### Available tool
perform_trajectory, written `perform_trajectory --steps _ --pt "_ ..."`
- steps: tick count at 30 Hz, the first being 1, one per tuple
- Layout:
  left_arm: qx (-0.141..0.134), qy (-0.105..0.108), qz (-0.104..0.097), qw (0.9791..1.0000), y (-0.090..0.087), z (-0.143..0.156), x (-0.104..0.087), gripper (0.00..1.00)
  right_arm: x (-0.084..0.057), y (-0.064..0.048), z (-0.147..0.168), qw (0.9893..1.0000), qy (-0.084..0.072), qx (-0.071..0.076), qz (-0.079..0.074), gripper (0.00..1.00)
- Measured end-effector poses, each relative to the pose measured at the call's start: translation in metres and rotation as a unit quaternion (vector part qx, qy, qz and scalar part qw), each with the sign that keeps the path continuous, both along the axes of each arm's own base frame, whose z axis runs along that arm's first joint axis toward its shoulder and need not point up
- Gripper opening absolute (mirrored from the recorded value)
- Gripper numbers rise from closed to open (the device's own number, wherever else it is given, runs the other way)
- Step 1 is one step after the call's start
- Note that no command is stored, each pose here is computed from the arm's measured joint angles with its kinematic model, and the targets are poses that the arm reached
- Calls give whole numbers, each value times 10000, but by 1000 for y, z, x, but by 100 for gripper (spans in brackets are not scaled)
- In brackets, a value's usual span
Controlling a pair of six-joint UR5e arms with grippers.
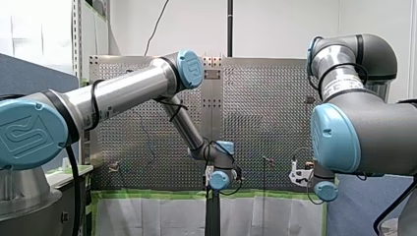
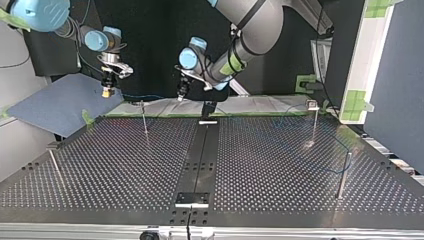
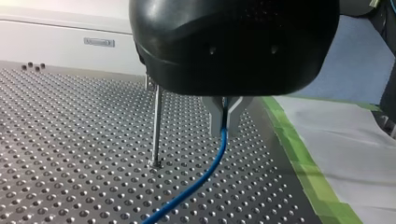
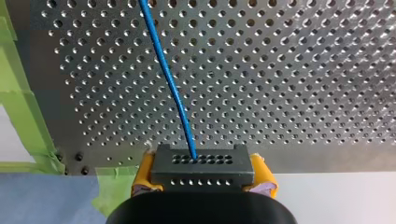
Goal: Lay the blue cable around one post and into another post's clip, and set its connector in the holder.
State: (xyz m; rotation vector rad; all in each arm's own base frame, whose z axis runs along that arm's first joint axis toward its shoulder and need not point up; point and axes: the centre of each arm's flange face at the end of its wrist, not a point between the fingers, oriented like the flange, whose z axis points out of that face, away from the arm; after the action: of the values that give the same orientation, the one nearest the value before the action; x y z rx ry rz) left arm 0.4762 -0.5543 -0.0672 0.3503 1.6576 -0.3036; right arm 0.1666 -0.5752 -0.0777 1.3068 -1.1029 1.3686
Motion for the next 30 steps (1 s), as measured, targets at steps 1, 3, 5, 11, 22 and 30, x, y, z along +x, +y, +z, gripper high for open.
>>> perform_trajectory --steps 1,3,5,11,22,30 --pt "6 7 1 10000 0 0 0 0 0 -1 -3 10000 5 23 10 5" --pt "17 19 5 10000 -1 1 1 0 -1 -2 -9 10000 30 74 18 5" --pt "28 31 14 10000 -1 2 2 0 -1 -4 -18 9999 88 146 18 5" --pt "45 48 36 10000 0 4 7 0 -1 -2 -43 9988 252 422 14 5" --pt "149 93 -1 9998 -6 2 9 0 -2 -5 -50 9983 265 527 17 5" --pt "230 209 2 9995 -8 -9 12 0 -9 -13 -49 9983 224 542 -39 5"
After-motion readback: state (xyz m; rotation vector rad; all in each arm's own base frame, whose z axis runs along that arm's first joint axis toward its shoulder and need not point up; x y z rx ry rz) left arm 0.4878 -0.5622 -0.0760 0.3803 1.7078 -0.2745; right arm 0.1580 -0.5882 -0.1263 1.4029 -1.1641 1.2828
